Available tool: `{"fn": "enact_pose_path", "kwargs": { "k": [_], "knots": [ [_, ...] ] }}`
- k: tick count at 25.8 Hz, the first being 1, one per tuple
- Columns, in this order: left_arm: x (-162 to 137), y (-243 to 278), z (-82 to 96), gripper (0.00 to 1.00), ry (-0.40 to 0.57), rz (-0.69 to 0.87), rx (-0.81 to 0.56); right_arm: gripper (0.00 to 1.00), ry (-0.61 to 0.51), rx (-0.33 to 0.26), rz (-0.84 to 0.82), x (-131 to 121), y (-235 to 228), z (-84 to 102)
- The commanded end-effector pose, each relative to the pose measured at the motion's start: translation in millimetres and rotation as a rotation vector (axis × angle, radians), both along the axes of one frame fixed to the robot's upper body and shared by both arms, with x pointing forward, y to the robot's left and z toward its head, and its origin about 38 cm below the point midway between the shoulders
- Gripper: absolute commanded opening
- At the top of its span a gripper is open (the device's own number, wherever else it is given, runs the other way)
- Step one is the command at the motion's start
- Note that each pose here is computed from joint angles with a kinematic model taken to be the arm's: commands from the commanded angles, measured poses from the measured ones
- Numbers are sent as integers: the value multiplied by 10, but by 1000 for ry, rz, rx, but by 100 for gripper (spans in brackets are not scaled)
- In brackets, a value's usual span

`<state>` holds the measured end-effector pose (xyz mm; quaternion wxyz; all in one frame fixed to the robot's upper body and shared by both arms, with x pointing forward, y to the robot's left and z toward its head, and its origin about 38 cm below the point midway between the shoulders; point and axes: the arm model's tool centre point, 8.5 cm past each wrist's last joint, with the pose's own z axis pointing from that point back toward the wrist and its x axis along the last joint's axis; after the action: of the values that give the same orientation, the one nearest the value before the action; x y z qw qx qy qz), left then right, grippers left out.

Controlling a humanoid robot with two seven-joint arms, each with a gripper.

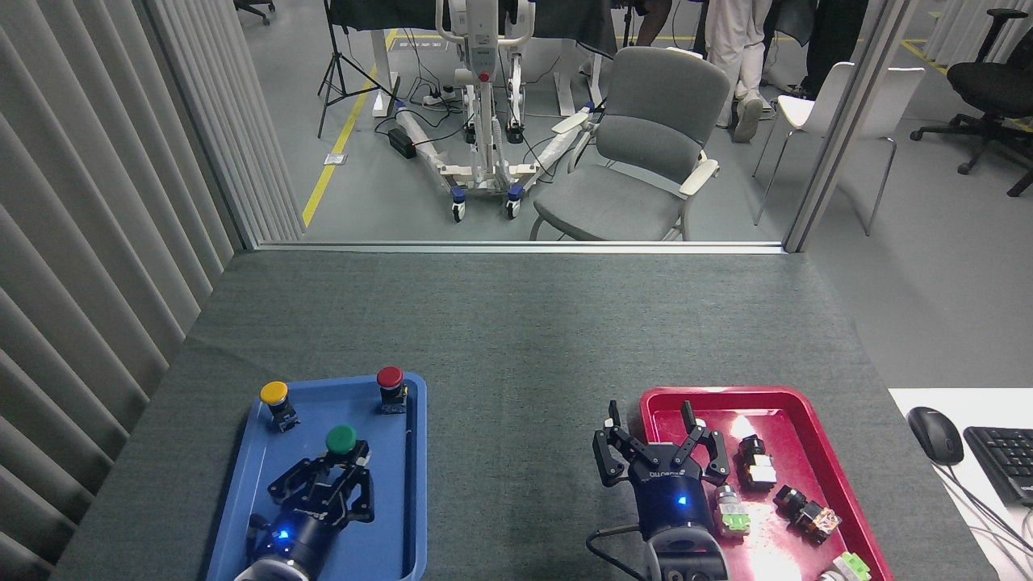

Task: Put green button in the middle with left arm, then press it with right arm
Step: 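Lift the green button with the left hand and carry it toward the table middle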

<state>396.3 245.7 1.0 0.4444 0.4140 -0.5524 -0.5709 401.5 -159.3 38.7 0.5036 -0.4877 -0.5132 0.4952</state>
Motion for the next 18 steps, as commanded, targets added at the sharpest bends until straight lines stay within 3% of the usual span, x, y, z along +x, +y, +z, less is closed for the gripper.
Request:
{"fn": "enact_pose_path", "kwargs": {
  "k": [1,8,11,18],
  "knots": [
    [85,-375,124,13,-10,-147,31,100,-1,1,1,-1,7,2],
    [263,-1076,268,13,38,-323,102,100,-1,1,1,-1,7,2],
    [279,-1252,184,13,79,-357,127,100,-1,-1,1,0,1,1],
    [621,-1513,43,11,190,-329,168,100,0,0,1,-1,7,-3]
  ]
}}
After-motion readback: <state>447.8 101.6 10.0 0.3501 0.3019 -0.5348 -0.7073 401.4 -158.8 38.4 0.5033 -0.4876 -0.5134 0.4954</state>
